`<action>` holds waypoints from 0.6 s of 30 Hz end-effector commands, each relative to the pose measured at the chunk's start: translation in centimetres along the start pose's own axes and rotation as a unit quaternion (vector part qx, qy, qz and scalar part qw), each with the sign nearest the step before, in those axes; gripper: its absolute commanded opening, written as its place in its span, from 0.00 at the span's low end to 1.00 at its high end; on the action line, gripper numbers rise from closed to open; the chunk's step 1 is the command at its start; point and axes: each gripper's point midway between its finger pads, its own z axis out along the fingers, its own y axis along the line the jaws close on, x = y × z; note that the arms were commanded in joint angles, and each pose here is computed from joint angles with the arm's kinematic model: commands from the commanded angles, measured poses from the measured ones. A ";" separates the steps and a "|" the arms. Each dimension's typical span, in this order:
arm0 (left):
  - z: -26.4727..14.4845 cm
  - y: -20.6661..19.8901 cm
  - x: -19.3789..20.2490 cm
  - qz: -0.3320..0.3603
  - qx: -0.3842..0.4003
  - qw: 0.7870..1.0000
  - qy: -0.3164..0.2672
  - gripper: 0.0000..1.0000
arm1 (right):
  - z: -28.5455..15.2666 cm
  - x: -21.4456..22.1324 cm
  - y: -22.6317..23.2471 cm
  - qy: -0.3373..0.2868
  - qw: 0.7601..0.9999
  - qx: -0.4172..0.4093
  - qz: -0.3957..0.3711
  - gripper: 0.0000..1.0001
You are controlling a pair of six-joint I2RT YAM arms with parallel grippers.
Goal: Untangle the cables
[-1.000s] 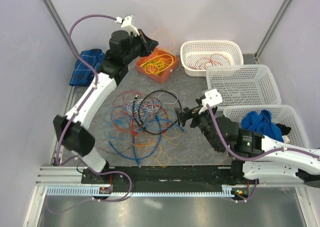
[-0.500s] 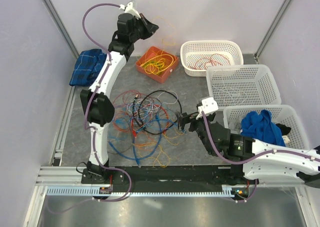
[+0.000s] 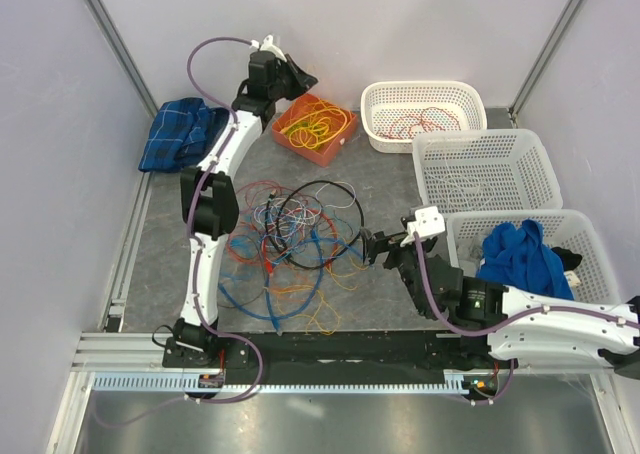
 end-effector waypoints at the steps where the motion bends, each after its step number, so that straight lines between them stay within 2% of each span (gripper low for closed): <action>1: 1.5 0.4 0.4 -0.018 0.025 1.000 -0.005 0.02 | 0.4 0.3 0.2 -0.005 1.000 0.014 0.021 0.98; 7: 1.2 1.5 1.1 -0.015 0.020 1.000 0.011 0.02 | 0.8 1.1 0.5 0.003 1.000 0.018 0.007 0.98; 9: -0.1 0.0 -0.7 0.003 0.026 1.000 -0.004 0.11 | 0.8 1.1 0.5 0.002 1.000 0.018 0.005 0.98; 10: -0.5 0.1 -0.7 0.006 0.020 1.000 -0.004 0.12 | 0.8 1.1 0.5 0.002 1.000 0.018 0.007 0.98; 12: -2.5 -2.1 -3.0 0.026 0.028 0.999 -0.025 0.12 | 0.8 1.1 0.6 0.003 1.000 0.016 0.010 0.98; 13: -3.0 -1.8 -2.5 0.029 0.021 0.999 -0.021 0.15 | 0.8 1.1 0.6 0.003 1.000 0.015 0.010 0.98; 14: -4.4 -3.3 -4.0 0.048 0.030 0.998 -0.035 0.31 | 0.7 1.1 0.6 0.002 1.000 0.015 0.013 0.98; 15: -4.9 -3.5 -4.2 0.056 0.027 0.997 -0.037 0.40 | 0.7 1.1 0.7 0.003 1.000 0.013 0.014 0.98; 16: -5.3 -2.7 -3.8 0.057 0.010 0.998 -0.037 0.53 | 0.7 1.1 0.7 0.003 1.000 0.011 0.016 0.98; 17: -5.9 -2.8 -4.1 0.069 0.004 0.997 -0.042 0.99 | 0.6 0.9 0.7 0.002 1.000 0.011 0.020 0.98; 18: -6.8 -3.0 -4.5 0.073 -0.001 0.996 -0.047 1.00 | 0.5 0.9 0.6 0.003 1.000 0.009 0.023 0.98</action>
